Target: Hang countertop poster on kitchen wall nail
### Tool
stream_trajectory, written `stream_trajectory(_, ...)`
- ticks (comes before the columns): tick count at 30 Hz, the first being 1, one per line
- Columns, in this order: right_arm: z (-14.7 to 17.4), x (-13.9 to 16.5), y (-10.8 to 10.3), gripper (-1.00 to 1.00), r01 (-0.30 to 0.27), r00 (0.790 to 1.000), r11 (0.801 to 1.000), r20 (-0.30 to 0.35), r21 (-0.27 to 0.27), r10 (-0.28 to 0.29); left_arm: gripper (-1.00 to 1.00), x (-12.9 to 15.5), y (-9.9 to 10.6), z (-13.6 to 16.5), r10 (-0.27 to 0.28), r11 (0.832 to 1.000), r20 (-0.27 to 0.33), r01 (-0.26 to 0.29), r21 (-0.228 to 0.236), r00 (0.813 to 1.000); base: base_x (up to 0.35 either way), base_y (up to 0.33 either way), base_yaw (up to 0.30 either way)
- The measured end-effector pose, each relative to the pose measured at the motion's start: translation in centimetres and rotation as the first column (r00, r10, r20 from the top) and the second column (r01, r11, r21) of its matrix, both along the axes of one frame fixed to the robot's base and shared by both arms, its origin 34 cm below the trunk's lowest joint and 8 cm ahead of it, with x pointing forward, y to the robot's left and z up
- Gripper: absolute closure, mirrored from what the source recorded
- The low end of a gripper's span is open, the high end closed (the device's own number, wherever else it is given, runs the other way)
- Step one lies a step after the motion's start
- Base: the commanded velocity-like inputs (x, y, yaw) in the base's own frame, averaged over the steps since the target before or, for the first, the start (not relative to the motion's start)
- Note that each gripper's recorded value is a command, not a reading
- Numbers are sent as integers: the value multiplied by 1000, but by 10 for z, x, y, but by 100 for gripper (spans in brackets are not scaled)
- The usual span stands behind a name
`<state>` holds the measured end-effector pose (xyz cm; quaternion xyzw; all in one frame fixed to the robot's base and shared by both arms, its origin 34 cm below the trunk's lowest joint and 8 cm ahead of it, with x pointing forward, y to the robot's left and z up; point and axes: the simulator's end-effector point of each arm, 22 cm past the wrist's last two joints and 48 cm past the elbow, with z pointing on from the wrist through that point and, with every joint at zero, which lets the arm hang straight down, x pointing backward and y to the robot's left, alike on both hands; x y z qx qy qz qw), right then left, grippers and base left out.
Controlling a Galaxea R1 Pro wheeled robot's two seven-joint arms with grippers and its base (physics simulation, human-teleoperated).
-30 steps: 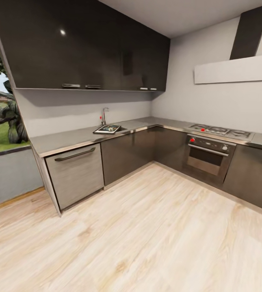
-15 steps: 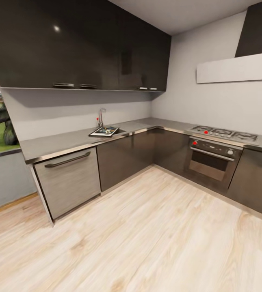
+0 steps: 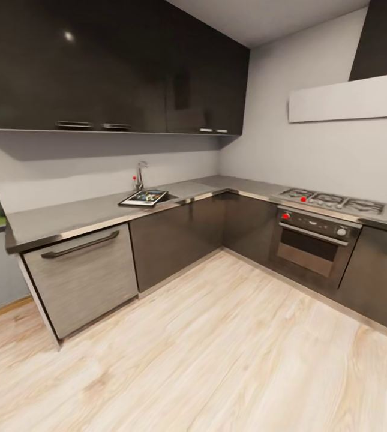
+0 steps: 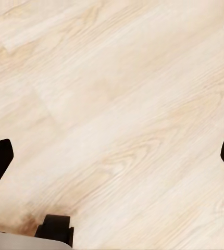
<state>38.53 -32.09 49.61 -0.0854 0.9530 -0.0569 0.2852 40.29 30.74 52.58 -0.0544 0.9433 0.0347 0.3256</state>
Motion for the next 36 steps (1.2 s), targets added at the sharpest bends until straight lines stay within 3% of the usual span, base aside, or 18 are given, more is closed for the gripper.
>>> stream_trajectory(20, 0, 0, 1, -100, -1, 1000, 1000, 0, 1, 1, -100, 1, 0, 1, 0, 1000, 2, 0, 1, 1000, 278, -208, 11)
stream_trajectory(36, 0, 0, 2, -100, -2, 1000, 1000, 0, 1, 2, -100, 0, 0, 0, -1, 1000, -2, 1, 0, 1000, 275, -208, 249)
